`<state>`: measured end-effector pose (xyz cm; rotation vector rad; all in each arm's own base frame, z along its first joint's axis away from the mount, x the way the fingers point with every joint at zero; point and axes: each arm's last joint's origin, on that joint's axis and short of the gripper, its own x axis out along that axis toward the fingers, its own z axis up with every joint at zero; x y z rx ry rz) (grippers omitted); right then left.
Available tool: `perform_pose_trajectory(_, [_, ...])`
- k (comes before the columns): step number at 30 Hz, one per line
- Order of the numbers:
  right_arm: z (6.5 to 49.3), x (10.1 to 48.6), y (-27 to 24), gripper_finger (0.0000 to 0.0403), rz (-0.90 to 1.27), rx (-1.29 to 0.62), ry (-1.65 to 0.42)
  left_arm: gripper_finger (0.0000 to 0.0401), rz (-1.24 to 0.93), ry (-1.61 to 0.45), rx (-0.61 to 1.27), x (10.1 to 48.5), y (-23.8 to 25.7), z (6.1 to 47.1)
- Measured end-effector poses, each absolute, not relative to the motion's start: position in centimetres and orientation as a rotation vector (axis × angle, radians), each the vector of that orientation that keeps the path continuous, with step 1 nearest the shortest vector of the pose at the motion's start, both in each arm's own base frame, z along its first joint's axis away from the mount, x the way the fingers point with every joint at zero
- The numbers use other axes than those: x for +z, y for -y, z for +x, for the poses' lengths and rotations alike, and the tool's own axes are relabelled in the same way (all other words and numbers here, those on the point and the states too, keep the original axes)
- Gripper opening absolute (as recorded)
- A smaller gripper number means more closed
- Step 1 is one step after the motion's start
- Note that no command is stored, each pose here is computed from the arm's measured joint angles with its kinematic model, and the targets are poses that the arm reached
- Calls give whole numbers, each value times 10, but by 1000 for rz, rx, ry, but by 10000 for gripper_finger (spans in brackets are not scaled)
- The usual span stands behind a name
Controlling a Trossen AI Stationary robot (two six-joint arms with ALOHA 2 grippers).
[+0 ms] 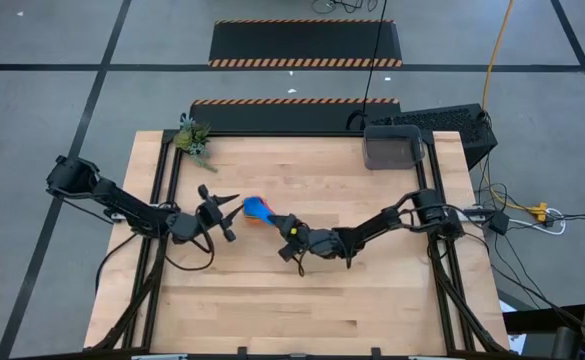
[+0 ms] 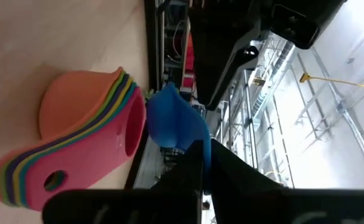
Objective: Nest measuring cups in basket
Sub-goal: Stack the blue measuring cup on top of the light red measuring cup
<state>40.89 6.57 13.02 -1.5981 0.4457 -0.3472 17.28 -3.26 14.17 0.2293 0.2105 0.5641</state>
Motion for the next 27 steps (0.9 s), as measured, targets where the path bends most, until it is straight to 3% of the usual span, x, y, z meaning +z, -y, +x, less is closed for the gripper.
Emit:
perform_pose_trajectory(19, [411, 124, -57, 1, -1512, -343, -480, 132, 220, -218, 556, 140, 34, 172])
perform_pose_trajectory(27, [411, 122, -56, 29, -1521, -326, -494, 131, 219, -218, 556, 140, 34, 172])
